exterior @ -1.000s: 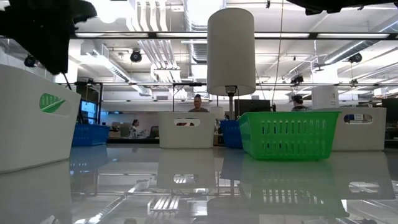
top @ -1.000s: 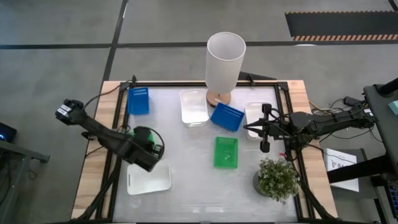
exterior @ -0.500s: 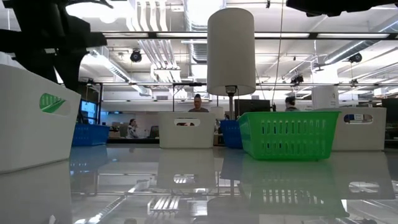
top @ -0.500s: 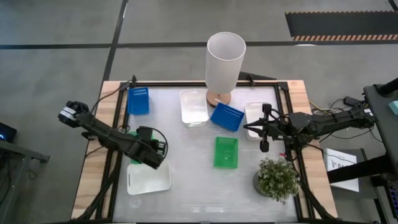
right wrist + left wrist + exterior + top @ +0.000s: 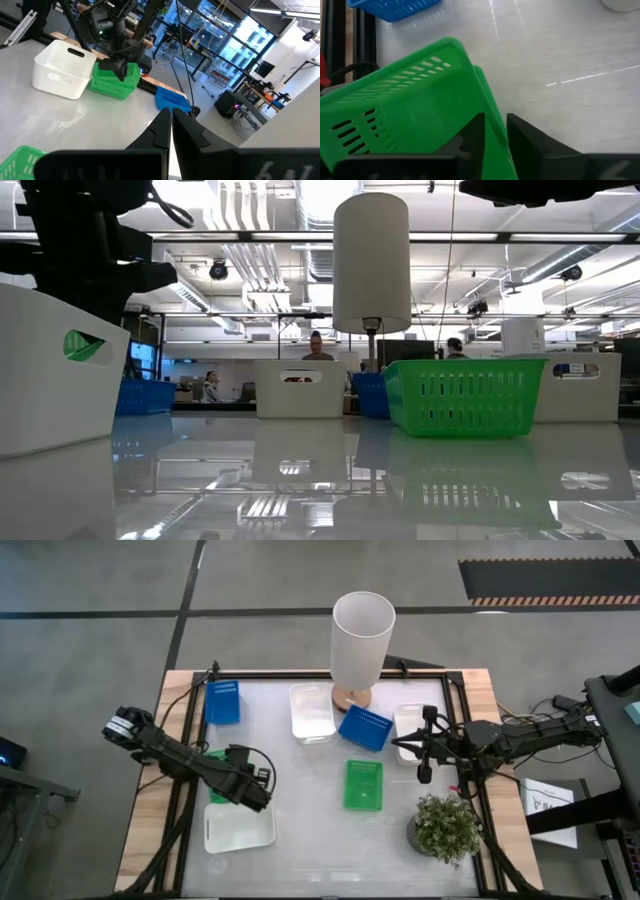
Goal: Stack baskets by color
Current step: Stack the top green bin on top of the left green bin on the table
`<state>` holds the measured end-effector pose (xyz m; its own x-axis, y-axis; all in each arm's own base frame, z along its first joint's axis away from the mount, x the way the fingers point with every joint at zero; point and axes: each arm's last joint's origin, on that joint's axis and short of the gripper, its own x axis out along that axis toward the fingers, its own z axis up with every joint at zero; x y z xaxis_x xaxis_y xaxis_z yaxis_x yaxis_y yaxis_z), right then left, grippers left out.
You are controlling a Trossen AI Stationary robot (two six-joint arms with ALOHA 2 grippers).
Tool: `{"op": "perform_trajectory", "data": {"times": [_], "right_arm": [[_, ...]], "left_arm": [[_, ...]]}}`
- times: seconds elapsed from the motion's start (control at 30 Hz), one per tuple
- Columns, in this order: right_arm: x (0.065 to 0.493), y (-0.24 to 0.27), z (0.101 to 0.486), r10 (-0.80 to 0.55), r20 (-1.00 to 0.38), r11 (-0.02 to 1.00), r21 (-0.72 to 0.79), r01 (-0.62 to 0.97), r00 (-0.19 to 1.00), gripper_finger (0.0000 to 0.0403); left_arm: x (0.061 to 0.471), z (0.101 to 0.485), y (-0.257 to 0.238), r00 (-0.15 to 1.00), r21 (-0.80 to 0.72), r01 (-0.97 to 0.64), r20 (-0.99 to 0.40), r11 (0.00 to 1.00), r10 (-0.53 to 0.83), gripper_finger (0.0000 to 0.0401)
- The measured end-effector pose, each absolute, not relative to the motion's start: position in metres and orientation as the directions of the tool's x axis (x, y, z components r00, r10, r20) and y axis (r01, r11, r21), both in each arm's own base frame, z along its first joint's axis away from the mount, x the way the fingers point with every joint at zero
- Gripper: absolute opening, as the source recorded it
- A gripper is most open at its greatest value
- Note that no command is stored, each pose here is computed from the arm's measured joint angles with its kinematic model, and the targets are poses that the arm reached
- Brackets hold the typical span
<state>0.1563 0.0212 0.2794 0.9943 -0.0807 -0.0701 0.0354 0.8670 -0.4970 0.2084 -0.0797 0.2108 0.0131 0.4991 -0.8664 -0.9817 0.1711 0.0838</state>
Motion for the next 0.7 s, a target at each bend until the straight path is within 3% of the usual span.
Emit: {"op": "perform_trajectory", "data": {"times": [0.2,0.43,0.7], "right_arm": [[0.156,0.021,0.279,-0.081,-0.070,0.867,-0.497,0.035,0.994,0.0009],[0.156,0.021,0.279,-0.081,-0.070,0.867,-0.497,0.035,0.994,0.0009],[0.156,0.021,0.279,-0.080,-0.071,0.867,-0.496,0.035,0.994,0.0009]], "left_arm": [[0.208,0.211,-0.080,0.012,0.083,-0.982,-0.867,0.170,0.498,0.0005],[0.209,0.221,-0.081,0.019,0.070,-0.983,-0.881,0.170,0.472,0.0006],[0.203,0.250,-0.081,-0.006,0.076,-0.977,-0.943,0.200,0.332,0.0006]]}}
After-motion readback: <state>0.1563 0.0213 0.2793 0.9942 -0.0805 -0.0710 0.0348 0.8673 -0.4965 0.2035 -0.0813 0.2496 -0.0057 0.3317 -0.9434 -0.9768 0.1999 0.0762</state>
